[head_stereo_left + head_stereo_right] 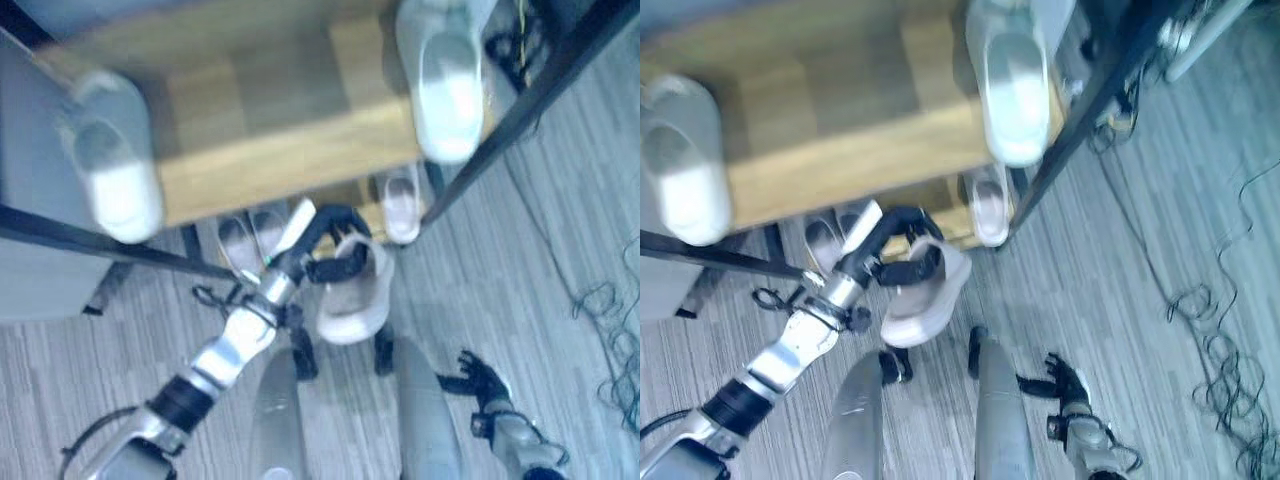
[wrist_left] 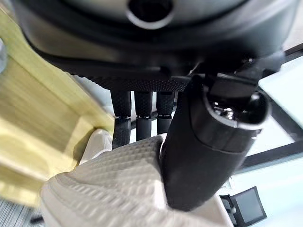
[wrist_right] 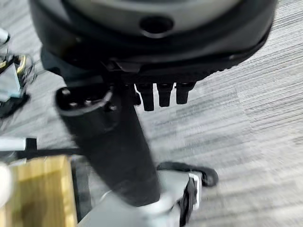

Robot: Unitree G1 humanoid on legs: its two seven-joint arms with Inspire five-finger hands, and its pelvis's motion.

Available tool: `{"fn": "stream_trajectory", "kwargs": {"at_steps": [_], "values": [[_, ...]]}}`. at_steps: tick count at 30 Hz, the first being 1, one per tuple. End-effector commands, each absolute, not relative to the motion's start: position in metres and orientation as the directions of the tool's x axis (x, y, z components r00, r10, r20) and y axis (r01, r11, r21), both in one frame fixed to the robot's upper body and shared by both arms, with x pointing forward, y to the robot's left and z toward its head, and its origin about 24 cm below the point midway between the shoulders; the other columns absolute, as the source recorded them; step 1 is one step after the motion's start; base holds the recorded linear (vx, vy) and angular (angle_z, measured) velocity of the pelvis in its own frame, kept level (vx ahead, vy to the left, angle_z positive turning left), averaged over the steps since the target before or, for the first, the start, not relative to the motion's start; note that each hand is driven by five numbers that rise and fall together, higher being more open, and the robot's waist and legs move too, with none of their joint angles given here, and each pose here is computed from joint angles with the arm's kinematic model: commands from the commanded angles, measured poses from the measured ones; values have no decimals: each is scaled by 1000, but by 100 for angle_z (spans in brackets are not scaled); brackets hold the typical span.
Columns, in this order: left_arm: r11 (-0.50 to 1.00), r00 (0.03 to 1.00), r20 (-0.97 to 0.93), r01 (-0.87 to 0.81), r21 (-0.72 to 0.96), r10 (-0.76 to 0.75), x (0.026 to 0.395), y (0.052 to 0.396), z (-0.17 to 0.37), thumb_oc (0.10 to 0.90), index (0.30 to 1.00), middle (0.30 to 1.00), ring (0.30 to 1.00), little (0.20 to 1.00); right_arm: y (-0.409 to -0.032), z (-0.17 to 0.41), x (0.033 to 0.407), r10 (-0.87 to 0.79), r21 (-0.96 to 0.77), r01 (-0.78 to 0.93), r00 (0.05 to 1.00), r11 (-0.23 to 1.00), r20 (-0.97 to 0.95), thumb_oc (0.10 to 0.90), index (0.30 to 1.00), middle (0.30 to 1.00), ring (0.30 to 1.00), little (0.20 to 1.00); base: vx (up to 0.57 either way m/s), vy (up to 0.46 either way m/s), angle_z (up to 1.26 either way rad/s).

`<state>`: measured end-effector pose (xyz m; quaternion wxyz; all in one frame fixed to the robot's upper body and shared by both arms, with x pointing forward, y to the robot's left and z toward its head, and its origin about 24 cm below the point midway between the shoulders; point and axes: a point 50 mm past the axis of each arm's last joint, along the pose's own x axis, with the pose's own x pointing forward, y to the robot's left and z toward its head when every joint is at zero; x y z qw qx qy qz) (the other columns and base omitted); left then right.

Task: Arrange the slippers neatly on the shoe rack.

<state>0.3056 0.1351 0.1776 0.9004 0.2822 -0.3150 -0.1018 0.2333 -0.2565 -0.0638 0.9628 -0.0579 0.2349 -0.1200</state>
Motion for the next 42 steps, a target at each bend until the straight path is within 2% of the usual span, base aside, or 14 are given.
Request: {"fn": "stream_trajectory", "kwargs": {"at_steps": [1, 5, 6, 7, 14, 16, 20, 23, 33, 38, 42], "values": [[882, 511, 813, -198, 427, -278, 289, 126, 242, 400, 300, 300, 300, 300, -269, -51, 225, -327, -129, 300, 884, 945, -336, 800, 900, 900, 900, 900, 36, 101, -17], [839, 380, 902, -407, 361, -204, 290, 143, 283, 400, 300, 300, 300, 300, -273, -15, 244, -327, -70, 319, 930, 945, -169, 800, 900, 900, 900, 900, 58, 66, -19], [839, 378, 903, -408, 360, -204, 290, 143, 284, 400, 300, 300, 300, 300, -272, -15, 244, -327, -69, 320, 930, 945, -168, 800, 900, 900, 900, 900, 77, 37, -21], [796, 298, 940, -521, 307, -167, 290, 154, 305, 400, 300, 300, 300, 300, -272, 0, 248, -317, -45, 314, 943, 948, -98, 800, 900, 900, 900, 900, 97, 34, -17], [568, 141, 981, -801, 191, -131, 293, 188, 351, 400, 300, 300, 300, 300, -268, 34, 248, -242, -32, 244, 968, 969, 63, 800, 900, 900, 900, 900, 139, -2, -6], [537, 150, 979, -819, 202, -139, 296, 193, 353, 400, 300, 300, 300, 300, -271, 37, 241, -244, -26, 247, 967, 969, 76, 800, 900, 900, 900, 900, 111, 1, -1], [475, 244, 962, -837, 271, -120, 312, 205, 349, 400, 300, 300, 300, 300, -281, 46, 223, -233, -44, 238, 967, 970, 100, 800, 900, 900, 900, 900, 48, 15, 5], [461, 278, 952, -834, 304, -126, 320, 204, 350, 400, 300, 300, 300, 300, -282, 49, 220, -220, -60, 227, 970, 972, 108, 800, 900, 900, 900, 900, 13, 19, 1], [410, 362, 921, -826, 388, -142, 340, 199, 361, 400, 300, 300, 300, 300, -289, 61, 218, -180, -108, 194, 975, 975, 130, 800, 900, 900, 900, 900, -5, 15, -7], [301, 409, 893, -842, 448, -185, 351, 196, 371, 400, 300, 300, 300, 300, -283, 79, 221, -121, -140, 150, 973, 979, 195, 800, 900, 900, 900, 900, -7, 5, 2], [273, 423, 886, -844, 462, -192, 354, 194, 375, 400, 300, 300, 300, 300, -282, 80, 220, -110, -151, 141, 974, 978, 197, 800, 900, 900, 900, 900, 0, 0, 0]]}}
